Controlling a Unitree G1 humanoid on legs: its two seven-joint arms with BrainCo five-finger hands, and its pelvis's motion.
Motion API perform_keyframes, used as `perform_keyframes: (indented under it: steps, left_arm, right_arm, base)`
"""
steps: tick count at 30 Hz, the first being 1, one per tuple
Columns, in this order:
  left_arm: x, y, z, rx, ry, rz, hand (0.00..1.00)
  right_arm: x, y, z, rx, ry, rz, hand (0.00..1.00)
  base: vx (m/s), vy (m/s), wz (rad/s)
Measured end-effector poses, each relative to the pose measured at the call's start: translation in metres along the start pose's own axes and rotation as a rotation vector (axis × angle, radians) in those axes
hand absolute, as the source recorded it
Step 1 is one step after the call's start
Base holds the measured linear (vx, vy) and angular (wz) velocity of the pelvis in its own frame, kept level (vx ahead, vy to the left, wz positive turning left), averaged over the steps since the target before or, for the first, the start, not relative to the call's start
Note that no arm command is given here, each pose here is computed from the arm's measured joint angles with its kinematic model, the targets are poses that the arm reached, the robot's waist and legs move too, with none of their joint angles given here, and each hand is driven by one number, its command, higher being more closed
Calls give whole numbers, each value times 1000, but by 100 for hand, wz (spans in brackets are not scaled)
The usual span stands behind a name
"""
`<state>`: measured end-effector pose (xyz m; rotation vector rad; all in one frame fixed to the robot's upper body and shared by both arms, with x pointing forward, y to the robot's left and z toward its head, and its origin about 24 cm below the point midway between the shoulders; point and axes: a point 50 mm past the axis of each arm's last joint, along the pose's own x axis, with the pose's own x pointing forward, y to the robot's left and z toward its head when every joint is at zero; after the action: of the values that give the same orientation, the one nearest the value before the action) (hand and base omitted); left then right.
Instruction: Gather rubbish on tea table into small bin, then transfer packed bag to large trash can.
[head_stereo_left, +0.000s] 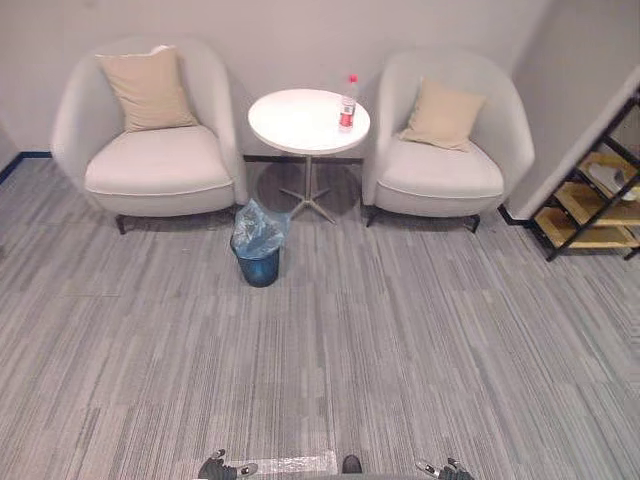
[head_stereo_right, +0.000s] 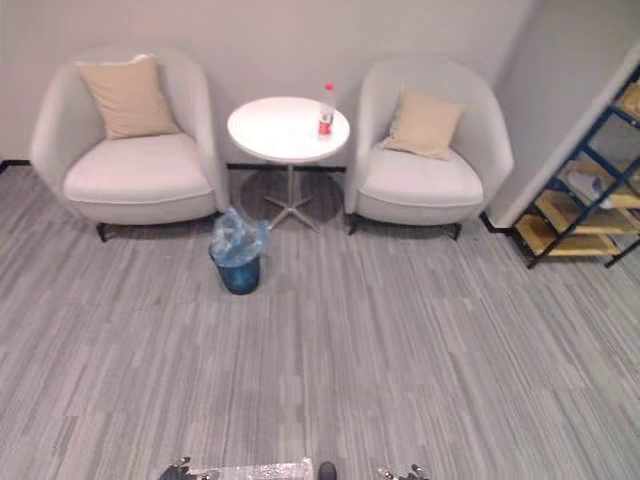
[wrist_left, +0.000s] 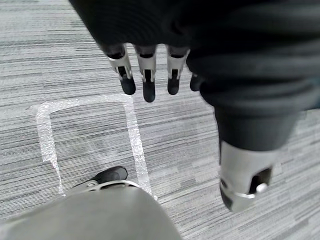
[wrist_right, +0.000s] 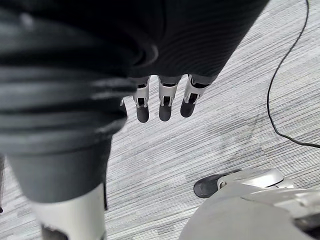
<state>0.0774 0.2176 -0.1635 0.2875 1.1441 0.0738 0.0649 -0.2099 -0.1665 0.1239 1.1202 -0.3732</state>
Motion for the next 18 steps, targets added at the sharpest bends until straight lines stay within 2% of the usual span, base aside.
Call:
perform_keyframes:
  steps: [6, 10, 14, 18]
  left_arm:
    - [2, 4, 11, -22, -31, 16, 0]
    - [3, -1, 20, -153, -61, 33, 0]
    - [3, 1, 21, -182, -67, 51, 0]
    - [1, -5, 16, -191, -54, 43, 0]
  right_arm:
    - [0, 0, 3, -15, -23, -4, 0]
    - [2, -8, 20, -23, -86, -37, 0]
    - [2, -8, 19, -20, -80, -46, 0]
    - [2, -12, 19, -30, -75, -61, 0]
  base:
    - [88, -111, -1]
    - [190, -61, -55]
    - [274, 64, -42]
    - [408, 218, -49]
